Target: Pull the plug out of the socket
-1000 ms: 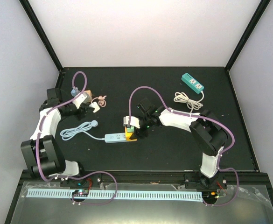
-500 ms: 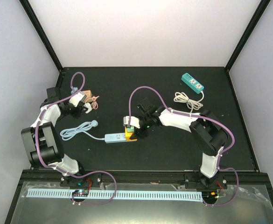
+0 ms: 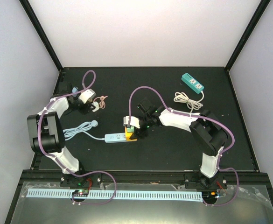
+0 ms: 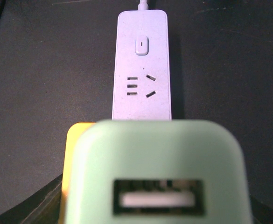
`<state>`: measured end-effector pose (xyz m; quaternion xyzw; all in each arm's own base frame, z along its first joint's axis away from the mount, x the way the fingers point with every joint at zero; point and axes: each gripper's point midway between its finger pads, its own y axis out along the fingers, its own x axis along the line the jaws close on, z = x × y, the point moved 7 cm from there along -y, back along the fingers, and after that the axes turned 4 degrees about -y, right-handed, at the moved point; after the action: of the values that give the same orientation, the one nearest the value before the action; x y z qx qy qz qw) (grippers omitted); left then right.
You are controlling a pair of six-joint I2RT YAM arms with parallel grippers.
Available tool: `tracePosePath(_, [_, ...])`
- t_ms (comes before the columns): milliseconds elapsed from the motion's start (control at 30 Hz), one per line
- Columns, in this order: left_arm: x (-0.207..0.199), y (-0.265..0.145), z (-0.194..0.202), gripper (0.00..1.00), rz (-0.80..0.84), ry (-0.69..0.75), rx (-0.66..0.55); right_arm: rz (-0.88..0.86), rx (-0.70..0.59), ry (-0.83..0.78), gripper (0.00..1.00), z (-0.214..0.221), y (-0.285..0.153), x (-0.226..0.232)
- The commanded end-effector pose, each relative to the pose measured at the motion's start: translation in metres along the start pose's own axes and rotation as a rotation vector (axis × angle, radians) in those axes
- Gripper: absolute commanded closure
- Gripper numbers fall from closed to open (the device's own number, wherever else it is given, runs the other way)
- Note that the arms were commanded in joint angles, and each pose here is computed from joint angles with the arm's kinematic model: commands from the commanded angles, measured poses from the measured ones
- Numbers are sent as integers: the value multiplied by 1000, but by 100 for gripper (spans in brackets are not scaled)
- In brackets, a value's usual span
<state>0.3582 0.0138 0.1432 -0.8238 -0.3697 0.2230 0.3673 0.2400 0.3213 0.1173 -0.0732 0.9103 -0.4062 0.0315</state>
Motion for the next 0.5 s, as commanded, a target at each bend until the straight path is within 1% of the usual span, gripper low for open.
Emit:
tracePosePath(0, [4,12,-28,84,9,-11,-22,25,164,57,99,38,19,-1])
tracePosePath(200, [7,37,-42,83,72,-43,37,22,160,56,99,38,18,1])
tracePosePath(467, [23,59,-44,81,118,-126,126,20,159,57,96,38,18,1])
